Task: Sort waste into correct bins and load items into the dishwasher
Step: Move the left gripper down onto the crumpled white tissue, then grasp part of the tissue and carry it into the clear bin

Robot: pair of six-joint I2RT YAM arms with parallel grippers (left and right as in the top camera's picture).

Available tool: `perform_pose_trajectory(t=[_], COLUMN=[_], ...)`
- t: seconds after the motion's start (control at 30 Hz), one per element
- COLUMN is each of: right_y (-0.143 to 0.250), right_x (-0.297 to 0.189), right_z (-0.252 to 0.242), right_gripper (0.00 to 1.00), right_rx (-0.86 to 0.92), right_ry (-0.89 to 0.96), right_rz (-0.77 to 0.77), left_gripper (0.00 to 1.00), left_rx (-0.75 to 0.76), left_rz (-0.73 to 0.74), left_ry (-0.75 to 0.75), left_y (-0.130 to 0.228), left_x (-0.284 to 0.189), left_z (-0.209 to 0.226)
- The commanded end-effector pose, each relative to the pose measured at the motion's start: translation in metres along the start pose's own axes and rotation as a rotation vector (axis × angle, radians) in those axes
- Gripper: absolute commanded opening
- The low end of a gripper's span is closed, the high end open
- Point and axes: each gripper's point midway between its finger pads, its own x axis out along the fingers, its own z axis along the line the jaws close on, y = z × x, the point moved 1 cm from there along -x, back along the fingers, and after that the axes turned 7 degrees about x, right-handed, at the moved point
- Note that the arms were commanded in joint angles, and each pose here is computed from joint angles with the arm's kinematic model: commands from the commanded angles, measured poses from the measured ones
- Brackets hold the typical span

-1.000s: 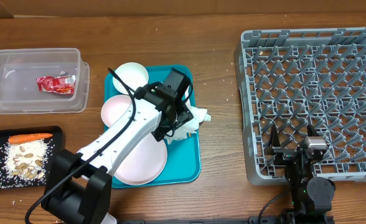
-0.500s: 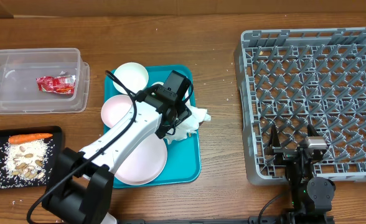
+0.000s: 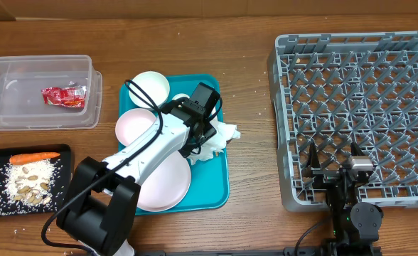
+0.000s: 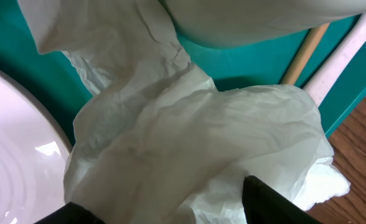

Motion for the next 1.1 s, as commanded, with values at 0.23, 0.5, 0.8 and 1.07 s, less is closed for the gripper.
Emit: perform_pose_trajectory(t=[0.23,0.5,0.8,1.07], right_y=[0.002,0.002,0.002,0.002], right_x=[0.0,0.0,0.0,0.0], right_z=[0.002,0.002,0.002,0.002], right_gripper=[1.0,1.0,1.0,1.0], right_rx=[-0.004,-0.004,-0.004,-0.004], right_ry=[-0.01,-0.01,-0.01,-0.01], right_rz=[-0.002,-0.002,-0.002,-0.002], left_gripper=[0.25,0.04,0.04,0.04], left_rx=[0.048,0.094,0.157,0.155], left_rz=[-0.033,0.005,0.009,-0.029], left_ry=[0.007,0.028,0.157,0.311], left_y=[-0.007,-0.005,-0.007,-0.01], left_x=[-0.008,-0.027,-0.095,-0.149], left_z=[-0.006,-0.013,-0.033,-0.035])
